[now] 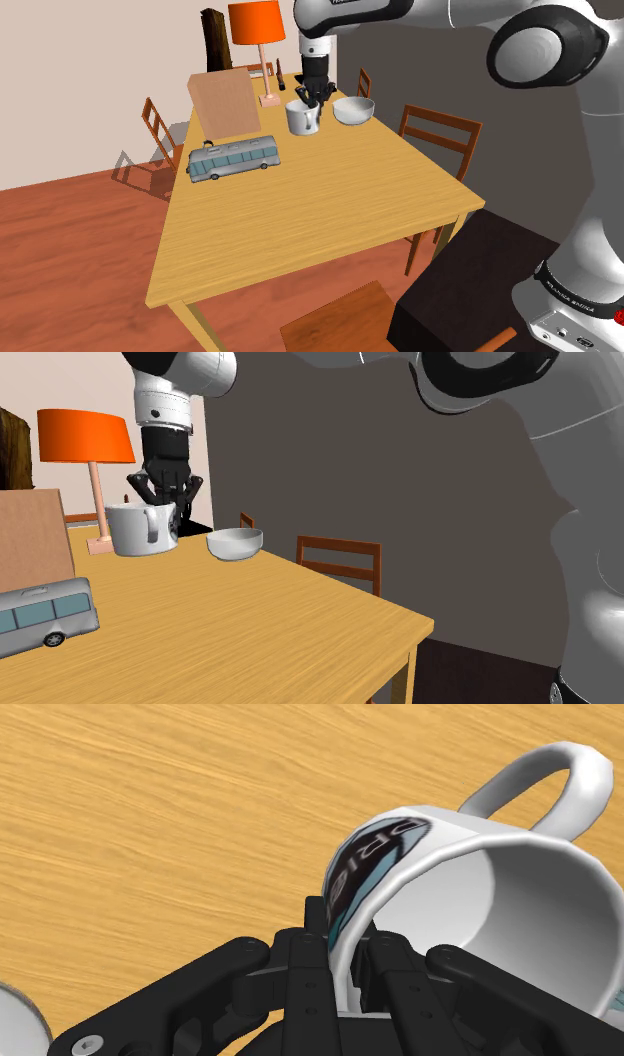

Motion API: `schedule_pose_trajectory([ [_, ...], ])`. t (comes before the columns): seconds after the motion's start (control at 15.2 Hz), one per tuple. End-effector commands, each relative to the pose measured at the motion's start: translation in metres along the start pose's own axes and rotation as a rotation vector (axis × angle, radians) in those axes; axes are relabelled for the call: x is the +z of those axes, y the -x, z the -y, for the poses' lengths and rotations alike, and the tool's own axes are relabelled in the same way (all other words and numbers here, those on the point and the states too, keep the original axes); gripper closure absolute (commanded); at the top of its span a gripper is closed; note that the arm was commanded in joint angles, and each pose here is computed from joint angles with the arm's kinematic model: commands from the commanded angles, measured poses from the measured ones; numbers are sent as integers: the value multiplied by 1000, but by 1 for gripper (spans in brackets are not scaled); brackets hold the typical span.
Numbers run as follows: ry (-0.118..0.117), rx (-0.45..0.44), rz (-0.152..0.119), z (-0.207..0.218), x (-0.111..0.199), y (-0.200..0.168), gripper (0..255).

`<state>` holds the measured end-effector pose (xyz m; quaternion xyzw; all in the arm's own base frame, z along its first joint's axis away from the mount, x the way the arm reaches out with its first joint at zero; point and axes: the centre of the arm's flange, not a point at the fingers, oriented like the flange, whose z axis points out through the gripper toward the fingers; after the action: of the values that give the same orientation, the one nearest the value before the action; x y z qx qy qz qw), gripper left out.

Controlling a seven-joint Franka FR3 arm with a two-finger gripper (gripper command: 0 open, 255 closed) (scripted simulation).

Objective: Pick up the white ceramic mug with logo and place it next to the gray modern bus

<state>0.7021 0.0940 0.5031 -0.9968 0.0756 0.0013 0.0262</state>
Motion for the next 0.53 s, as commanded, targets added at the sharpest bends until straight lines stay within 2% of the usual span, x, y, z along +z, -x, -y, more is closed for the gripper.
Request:
schedule_pose_trajectory([
  [0.0,0,1,0,31,1,1,255],
  [0.33,0,1,0,96,4,1,255],
  [0.46,0,1,0,102,10,0,255],
])
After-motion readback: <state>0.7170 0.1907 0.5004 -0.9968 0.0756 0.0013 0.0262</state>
